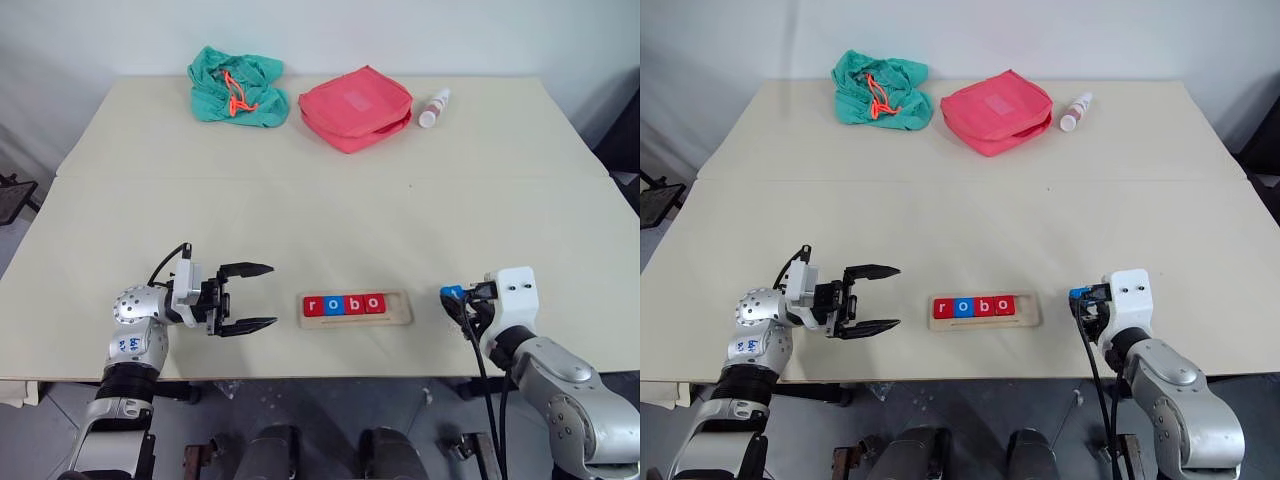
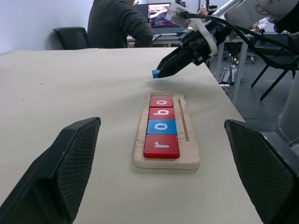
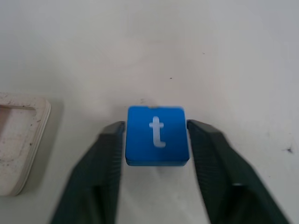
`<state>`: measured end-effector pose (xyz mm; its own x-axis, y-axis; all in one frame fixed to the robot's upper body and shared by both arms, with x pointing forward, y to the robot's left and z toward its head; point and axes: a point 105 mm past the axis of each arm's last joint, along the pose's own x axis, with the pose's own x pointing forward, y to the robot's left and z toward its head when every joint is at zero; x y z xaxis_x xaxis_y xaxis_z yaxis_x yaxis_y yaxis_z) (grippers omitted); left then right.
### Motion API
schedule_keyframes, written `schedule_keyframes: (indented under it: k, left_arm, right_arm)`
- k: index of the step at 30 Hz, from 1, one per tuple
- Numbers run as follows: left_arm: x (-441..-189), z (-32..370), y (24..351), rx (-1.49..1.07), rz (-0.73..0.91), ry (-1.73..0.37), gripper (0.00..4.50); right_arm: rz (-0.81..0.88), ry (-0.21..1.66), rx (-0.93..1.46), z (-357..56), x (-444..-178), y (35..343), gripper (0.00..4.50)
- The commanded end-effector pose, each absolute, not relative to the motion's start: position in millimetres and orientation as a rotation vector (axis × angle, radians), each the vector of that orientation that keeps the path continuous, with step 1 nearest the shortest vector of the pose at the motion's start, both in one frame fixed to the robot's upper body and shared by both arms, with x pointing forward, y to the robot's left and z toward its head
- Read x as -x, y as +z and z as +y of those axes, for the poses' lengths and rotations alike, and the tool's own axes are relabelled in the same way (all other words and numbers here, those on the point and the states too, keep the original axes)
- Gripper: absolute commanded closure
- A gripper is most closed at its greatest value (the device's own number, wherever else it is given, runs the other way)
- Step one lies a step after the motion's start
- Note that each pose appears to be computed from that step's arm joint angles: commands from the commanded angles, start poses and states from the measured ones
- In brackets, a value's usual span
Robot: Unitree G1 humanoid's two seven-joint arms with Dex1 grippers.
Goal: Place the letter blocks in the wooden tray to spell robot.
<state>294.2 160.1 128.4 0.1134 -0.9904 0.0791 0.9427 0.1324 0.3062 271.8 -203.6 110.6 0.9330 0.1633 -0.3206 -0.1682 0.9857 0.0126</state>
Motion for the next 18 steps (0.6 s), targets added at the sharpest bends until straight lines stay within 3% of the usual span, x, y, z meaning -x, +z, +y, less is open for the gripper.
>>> schedule_keyframes:
  k: [1,4,11,18]
  left_arm:
    - [-289,161,134,-0.239,-0.313,-1.479,0.00]
    - [-288,162,133,-0.236,-0.312,-1.472,0.00]
    - [-285,162,132,-0.232,-0.313,-1.466,0.00]
    - [-284,162,132,-0.232,-0.320,-1.455,0.00]
  right_arm:
    - [0.258,0.166,0.022,-203,-270,125,0.95]
    - [0.258,0.189,0.030,-205,-268,126,0.03]
    - [0.277,0.440,0.135,-202,-257,137,0.03]
    - [0.395,0.782,0.400,-210,-251,131,0.03]
